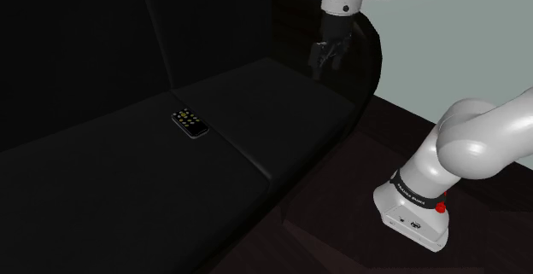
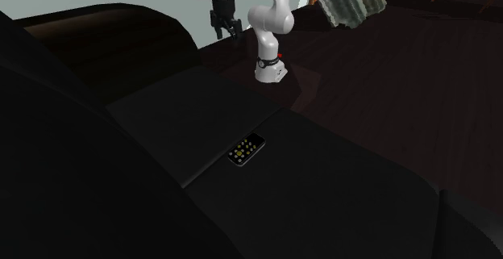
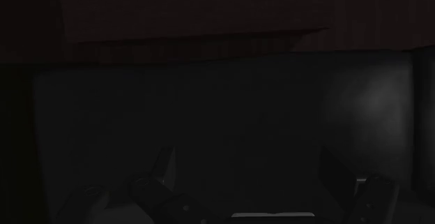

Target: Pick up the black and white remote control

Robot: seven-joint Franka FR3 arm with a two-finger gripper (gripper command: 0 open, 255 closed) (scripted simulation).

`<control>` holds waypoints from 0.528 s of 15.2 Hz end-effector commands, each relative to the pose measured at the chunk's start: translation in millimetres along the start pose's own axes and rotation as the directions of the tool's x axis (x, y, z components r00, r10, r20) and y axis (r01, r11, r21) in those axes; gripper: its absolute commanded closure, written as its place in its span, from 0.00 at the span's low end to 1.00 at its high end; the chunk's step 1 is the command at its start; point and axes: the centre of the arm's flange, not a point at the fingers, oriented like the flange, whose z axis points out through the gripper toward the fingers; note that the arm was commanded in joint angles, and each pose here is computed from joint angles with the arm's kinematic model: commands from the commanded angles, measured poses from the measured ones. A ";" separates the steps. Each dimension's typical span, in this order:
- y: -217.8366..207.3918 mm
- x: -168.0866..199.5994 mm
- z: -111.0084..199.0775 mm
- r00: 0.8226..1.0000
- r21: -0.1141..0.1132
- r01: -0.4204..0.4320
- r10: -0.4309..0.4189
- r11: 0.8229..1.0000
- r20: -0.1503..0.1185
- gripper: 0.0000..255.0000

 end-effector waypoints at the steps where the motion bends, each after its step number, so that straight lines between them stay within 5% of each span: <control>1: -22.2 17.6 8.2 1.000 0.005 0.004 -0.003 1.000 -0.006 0.00; 8: -93.4 65.7 32.1 1.000 0.018 0.018 -0.017 1.000 -0.026 0.00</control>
